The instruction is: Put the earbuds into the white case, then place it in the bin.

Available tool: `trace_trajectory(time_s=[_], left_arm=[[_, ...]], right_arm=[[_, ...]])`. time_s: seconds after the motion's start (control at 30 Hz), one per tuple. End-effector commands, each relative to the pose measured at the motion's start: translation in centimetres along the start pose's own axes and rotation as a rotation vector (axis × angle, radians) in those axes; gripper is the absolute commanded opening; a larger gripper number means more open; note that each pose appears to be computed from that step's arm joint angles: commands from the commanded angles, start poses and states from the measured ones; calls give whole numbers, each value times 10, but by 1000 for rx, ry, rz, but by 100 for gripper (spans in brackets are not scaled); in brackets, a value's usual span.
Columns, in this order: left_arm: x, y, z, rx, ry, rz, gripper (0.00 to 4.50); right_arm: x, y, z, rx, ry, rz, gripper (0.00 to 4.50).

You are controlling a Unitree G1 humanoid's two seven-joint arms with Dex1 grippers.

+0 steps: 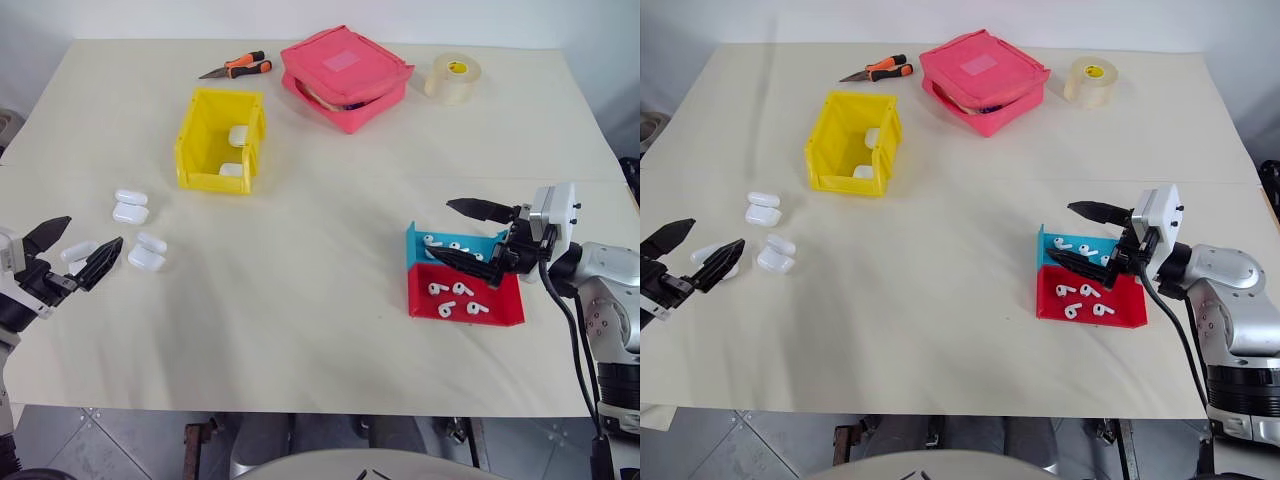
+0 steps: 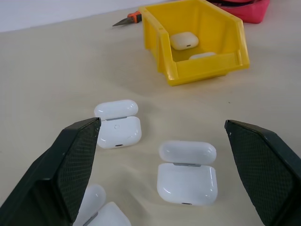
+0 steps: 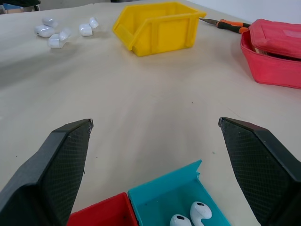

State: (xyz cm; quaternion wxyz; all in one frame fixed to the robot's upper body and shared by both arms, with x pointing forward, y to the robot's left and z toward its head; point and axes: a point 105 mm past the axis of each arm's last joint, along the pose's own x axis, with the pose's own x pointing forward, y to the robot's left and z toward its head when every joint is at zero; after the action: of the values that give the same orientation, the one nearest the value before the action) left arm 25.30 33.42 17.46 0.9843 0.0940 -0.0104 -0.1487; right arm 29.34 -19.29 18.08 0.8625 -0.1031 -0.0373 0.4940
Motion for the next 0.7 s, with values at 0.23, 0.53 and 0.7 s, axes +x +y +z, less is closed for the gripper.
trace_trajectory(time_s=[0.23,0.53,0.7], left_arm=[[-5,-1,14,36,-45,-2,448],[-6,-2,15,49,-44,5,448],[-22,-1,15,53,9,50,448]], right_arm=[[4,-1,13,-39,-42,9,450],[7,-2,16,-35,-52,27,450],[19,-7,16,-34,-67,70,450]])
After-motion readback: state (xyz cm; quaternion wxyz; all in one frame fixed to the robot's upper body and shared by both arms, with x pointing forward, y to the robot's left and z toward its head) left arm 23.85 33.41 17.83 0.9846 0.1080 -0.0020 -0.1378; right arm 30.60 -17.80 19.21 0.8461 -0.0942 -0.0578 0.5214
